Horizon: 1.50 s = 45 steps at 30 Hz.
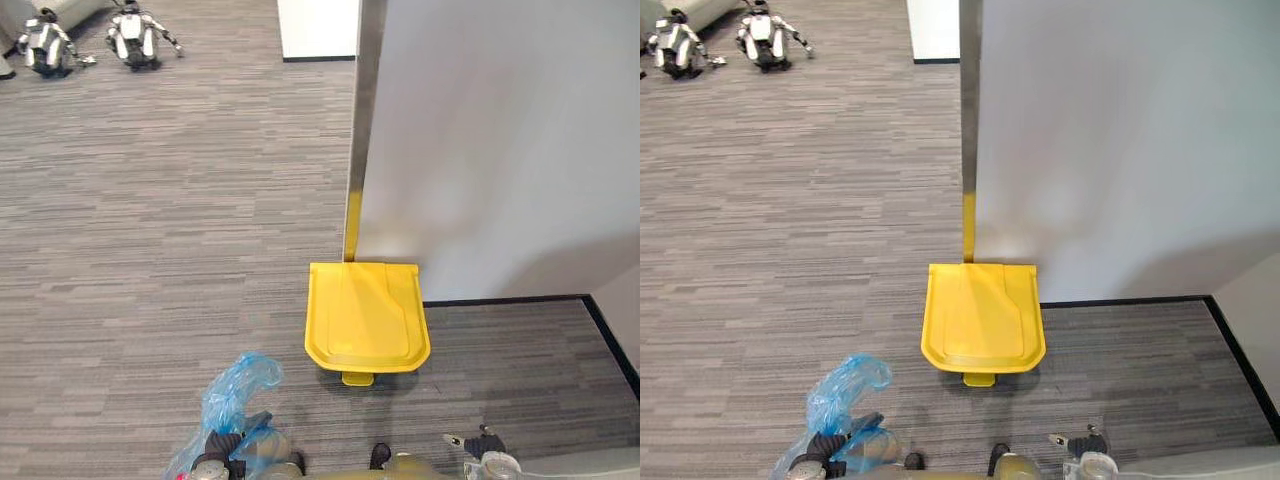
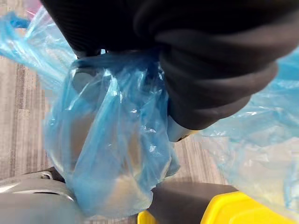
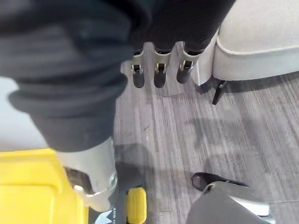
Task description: Gather rubbish on tea table into small bin, then transfer packed bag to large trash can.
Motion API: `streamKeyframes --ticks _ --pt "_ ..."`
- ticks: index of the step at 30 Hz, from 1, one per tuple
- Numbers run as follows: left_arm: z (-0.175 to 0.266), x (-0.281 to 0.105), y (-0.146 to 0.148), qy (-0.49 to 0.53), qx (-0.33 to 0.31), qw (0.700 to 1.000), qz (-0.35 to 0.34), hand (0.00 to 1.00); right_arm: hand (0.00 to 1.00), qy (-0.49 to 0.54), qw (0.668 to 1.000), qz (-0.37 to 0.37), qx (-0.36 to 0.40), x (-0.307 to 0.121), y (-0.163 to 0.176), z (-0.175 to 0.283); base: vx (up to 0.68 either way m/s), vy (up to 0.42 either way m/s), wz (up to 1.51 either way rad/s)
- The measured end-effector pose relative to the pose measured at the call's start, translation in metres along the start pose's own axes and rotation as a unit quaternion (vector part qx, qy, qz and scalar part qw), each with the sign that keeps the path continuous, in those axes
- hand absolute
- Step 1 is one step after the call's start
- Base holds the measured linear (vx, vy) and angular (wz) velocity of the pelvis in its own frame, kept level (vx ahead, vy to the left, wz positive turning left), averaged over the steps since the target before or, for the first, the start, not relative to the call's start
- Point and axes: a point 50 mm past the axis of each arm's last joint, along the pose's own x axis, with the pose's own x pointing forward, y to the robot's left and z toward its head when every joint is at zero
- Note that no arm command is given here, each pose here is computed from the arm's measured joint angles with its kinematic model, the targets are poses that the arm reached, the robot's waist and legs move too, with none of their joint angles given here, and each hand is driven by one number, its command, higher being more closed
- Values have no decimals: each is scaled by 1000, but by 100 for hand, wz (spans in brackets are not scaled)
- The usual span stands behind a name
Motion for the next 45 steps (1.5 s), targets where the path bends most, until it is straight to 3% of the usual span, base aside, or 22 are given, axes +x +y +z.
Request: streamKeyframes --ticks 5,9,21,28,33,39,45 --pt "40 10 10 -53 14 998 11 100 0 -12 1000 21 1 -3 16 6 205 65 -6" --pt "82 11 -2 -119 2 993 -2 100 0 -42 999 -3 23 0 4 27 292 -43 37" --pt "99 8 -13 -151 8 988 -13 100 0 -53 997 0 59 -2 10 34 100 -30 17" --pt "73 6 -11 -120 26 992 -14 100 0 -73 996 42 4 -8 34 39 -170 -32 -1" --pt "108 -2 -11 -199 47 979 -15 100 0 -227 969 84 -42 -29 61 113 -31 -71 12" --pt "131 -12 -15 -255 28 966 -24 100 0 -360 923 115 -76 -58 88 187 -24 -70 24" --pt "160 -25 -11 -321 -2 947 -19 100 0 -470 870 113 -95 -92 91 257 -74 -86 5"
